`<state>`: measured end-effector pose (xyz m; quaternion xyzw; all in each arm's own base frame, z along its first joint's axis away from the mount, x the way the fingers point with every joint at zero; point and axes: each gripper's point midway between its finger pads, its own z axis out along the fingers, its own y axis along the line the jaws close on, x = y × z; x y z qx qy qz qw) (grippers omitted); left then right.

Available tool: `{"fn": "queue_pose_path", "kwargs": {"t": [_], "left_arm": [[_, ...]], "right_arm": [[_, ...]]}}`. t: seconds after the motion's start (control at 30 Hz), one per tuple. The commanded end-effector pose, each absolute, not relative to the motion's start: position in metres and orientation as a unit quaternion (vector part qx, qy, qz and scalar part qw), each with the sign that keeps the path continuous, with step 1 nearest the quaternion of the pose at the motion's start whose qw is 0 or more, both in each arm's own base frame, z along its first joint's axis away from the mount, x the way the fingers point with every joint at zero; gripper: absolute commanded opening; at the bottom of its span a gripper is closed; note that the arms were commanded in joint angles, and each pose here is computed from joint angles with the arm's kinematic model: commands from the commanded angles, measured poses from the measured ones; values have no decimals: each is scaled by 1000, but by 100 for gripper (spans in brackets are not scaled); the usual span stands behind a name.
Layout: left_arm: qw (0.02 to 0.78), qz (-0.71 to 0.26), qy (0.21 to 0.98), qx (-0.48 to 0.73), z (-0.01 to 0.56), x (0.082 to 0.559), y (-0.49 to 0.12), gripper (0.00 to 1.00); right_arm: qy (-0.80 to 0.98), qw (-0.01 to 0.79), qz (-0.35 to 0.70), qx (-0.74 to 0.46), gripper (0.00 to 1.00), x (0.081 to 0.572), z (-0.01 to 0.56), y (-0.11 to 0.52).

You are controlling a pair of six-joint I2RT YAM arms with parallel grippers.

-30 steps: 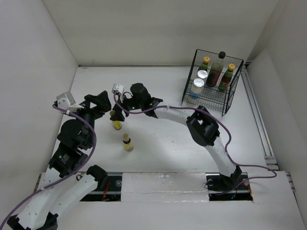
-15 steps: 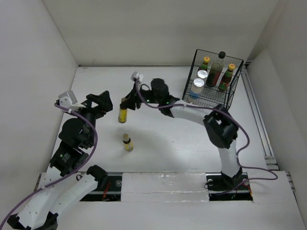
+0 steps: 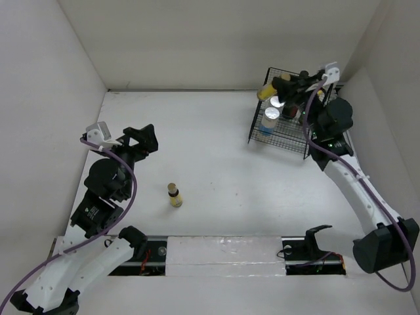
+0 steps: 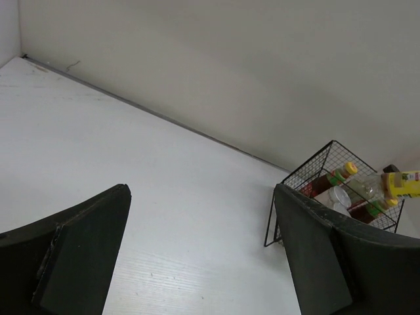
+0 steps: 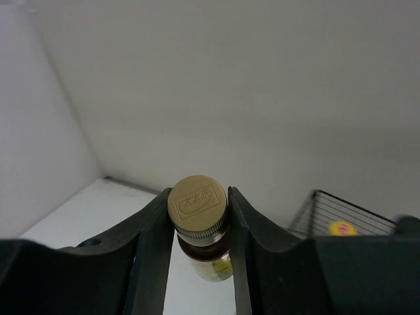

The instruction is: Organize the condiment bottles

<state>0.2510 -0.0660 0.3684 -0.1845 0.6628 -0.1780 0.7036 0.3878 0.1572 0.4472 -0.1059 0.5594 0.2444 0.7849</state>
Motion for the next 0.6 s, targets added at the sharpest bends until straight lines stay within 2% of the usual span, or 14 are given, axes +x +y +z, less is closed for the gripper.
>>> {"fn": "queue_pose_path", "kwargs": {"t": [0.0, 0.17, 0.33, 0.57], "left_arm": [[710, -186, 654, -182, 377, 253, -68, 87], [706, -193, 658, -178, 375, 255, -73, 87], [703, -190, 662, -177, 372, 257, -75, 87], [701, -188, 665, -176, 370, 259, -76, 87]], "right_arm": [[605, 786, 129, -10, 22, 410, 425, 87], [631, 772, 68, 38, 20, 435, 405, 30], [652, 755, 48, 50, 19, 464, 384, 3], [658, 749, 37, 66, 19, 476, 370, -18]]}}
